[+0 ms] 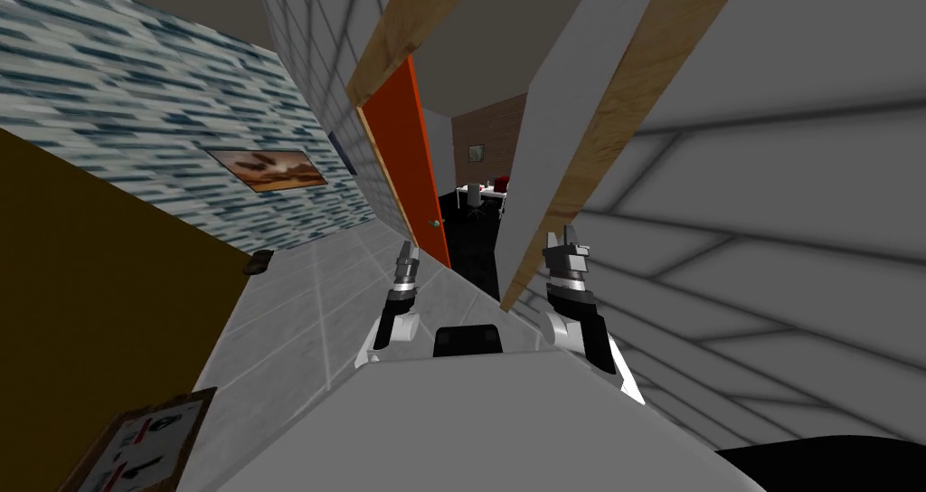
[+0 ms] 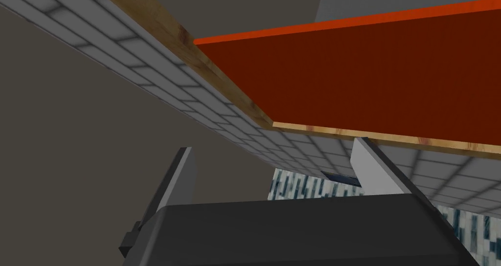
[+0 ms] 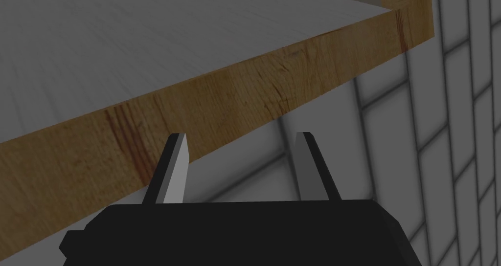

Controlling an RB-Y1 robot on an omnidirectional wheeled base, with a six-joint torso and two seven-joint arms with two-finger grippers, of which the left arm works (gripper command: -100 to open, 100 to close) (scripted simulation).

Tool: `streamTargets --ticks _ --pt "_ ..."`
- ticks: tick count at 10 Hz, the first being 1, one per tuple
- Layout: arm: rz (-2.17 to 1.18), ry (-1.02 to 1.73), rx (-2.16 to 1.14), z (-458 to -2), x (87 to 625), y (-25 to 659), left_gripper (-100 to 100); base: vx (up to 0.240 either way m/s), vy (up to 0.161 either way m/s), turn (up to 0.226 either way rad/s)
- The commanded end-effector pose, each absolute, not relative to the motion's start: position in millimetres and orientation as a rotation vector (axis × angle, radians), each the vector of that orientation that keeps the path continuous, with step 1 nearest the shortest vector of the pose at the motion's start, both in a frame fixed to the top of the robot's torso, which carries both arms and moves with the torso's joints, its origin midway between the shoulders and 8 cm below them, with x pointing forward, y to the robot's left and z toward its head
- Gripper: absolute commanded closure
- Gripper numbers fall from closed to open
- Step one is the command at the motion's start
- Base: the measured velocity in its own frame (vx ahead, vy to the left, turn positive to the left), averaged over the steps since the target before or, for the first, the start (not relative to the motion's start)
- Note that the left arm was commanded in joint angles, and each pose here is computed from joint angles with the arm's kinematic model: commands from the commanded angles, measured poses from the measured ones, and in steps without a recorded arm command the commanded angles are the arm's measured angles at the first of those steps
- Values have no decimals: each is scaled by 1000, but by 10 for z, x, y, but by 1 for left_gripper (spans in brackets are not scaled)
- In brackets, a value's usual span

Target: Push the door open

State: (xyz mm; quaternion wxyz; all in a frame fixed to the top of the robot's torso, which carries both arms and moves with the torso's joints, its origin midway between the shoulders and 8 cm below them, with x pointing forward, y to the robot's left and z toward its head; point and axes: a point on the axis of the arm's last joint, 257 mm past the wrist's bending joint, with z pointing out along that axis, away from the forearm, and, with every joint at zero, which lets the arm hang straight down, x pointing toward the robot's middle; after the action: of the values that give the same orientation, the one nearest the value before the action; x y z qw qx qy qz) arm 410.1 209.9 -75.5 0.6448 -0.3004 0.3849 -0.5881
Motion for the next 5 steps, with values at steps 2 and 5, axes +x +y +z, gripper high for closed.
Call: streamTargets --ticks 2,5 --pt "-1356 904 -710 -952 4163 2039 -100 136 117 -107" --pt "-1373 935 -740 -1173 4230 1966 -100 115 138 -101"
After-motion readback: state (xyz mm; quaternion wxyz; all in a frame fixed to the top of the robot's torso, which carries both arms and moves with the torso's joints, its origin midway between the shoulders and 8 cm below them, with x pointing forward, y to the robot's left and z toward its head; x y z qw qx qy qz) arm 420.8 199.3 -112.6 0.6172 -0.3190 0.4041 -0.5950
